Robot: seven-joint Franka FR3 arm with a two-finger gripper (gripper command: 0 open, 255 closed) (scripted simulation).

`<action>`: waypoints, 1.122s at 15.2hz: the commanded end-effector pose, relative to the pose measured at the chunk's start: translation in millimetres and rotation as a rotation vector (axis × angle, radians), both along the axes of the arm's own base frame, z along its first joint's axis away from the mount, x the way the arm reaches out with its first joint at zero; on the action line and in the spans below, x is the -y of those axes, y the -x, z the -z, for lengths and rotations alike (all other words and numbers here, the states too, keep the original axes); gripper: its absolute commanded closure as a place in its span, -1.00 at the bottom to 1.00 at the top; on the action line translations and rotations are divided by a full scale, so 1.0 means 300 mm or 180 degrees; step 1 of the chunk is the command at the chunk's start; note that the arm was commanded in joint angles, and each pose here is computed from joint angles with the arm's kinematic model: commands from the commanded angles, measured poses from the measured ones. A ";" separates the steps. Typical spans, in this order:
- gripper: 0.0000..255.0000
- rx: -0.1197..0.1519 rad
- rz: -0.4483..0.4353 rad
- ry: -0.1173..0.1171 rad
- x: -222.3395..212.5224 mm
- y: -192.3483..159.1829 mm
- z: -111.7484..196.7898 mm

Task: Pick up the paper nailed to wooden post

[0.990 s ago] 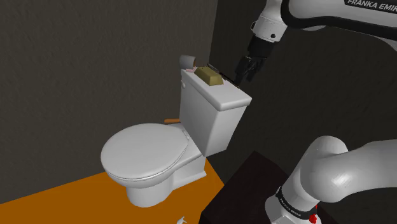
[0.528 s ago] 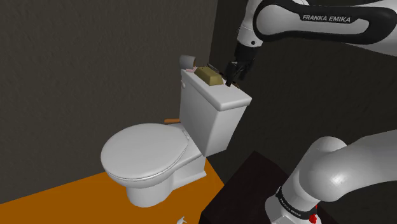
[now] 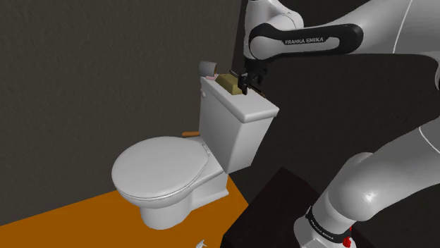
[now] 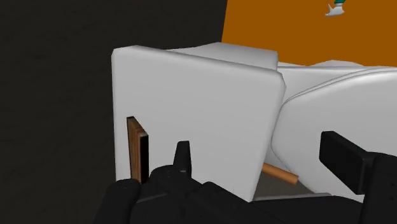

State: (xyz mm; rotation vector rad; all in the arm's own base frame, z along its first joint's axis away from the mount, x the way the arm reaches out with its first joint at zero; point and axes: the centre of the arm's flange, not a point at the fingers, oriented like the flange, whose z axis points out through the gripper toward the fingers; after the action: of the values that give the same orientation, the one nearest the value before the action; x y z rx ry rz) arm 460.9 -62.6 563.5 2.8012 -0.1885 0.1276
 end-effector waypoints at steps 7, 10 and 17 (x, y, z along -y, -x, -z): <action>-1.00 -0.0149 0.0243 0.0773 0.162 -0.249 0.118; -1.00 -0.0205 0.0334 0.1060 0.232 -0.341 0.155; -1.00 -0.0297 0.0484 0.1533 0.361 -0.486 0.241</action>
State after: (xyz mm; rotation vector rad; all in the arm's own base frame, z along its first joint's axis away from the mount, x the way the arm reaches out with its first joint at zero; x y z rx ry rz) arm 603.9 -168.9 495.3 2.3079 -0.3017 0.0042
